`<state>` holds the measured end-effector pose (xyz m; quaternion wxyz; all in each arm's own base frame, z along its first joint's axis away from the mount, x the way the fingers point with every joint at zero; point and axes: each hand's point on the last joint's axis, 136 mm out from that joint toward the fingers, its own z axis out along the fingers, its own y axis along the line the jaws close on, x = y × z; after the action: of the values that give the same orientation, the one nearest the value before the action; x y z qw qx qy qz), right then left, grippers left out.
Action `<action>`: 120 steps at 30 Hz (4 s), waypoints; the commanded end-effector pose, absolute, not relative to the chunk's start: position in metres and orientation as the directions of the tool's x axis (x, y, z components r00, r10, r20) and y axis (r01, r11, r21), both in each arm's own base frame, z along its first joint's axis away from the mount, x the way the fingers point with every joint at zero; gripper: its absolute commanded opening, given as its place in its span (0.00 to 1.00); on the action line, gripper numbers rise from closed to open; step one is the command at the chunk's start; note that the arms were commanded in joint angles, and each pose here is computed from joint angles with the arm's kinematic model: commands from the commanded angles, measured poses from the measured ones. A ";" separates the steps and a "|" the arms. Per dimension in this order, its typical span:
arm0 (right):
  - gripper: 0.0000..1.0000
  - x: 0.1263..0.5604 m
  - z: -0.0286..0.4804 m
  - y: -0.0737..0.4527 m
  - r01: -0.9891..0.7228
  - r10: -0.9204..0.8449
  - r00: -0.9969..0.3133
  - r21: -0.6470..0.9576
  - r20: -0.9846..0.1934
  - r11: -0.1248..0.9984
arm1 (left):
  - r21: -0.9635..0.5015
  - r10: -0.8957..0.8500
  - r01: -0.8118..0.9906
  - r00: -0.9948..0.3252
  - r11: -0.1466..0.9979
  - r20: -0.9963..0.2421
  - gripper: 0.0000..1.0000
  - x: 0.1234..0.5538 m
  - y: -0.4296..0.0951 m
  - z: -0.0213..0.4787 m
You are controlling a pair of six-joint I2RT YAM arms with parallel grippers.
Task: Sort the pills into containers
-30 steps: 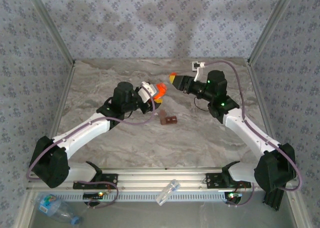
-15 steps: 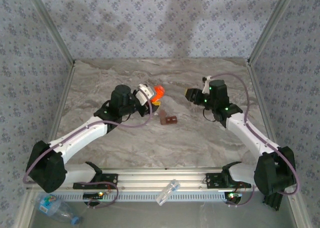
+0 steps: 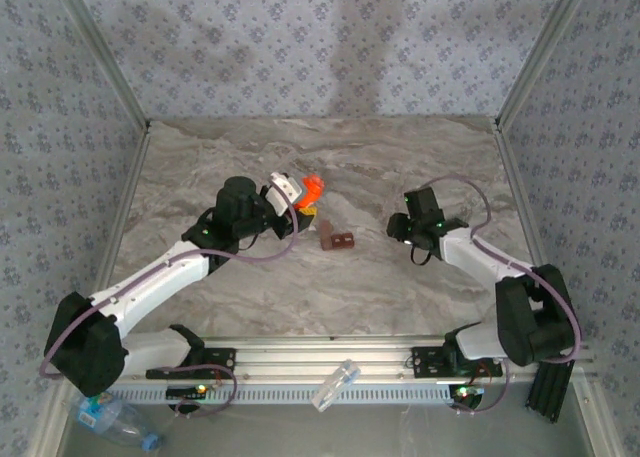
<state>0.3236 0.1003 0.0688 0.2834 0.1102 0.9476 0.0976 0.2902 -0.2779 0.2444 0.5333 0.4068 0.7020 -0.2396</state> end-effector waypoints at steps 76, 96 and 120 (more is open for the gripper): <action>0.76 0.334 0.081 0.217 -0.175 0.017 -0.878 0.355 -0.478 0.918 | -0.173 0.470 0.737 -0.573 0.653 -0.671 0.00 0.254 -0.268 0.099; 0.76 0.329 0.061 0.215 -0.190 -0.018 -0.895 0.343 -0.446 0.920 | -0.192 0.532 0.742 -0.612 0.642 -0.585 0.00 0.258 -0.283 0.073; 0.75 0.329 0.041 0.208 -0.159 -0.024 -0.914 0.303 -0.405 0.940 | -0.195 0.604 0.751 -0.633 0.631 -0.484 0.00 0.259 -0.286 0.056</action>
<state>0.3254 0.2124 0.0455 0.2036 -0.0505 0.9610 0.1802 0.2603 -0.2834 0.0543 0.2034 0.3707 0.8842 -0.1985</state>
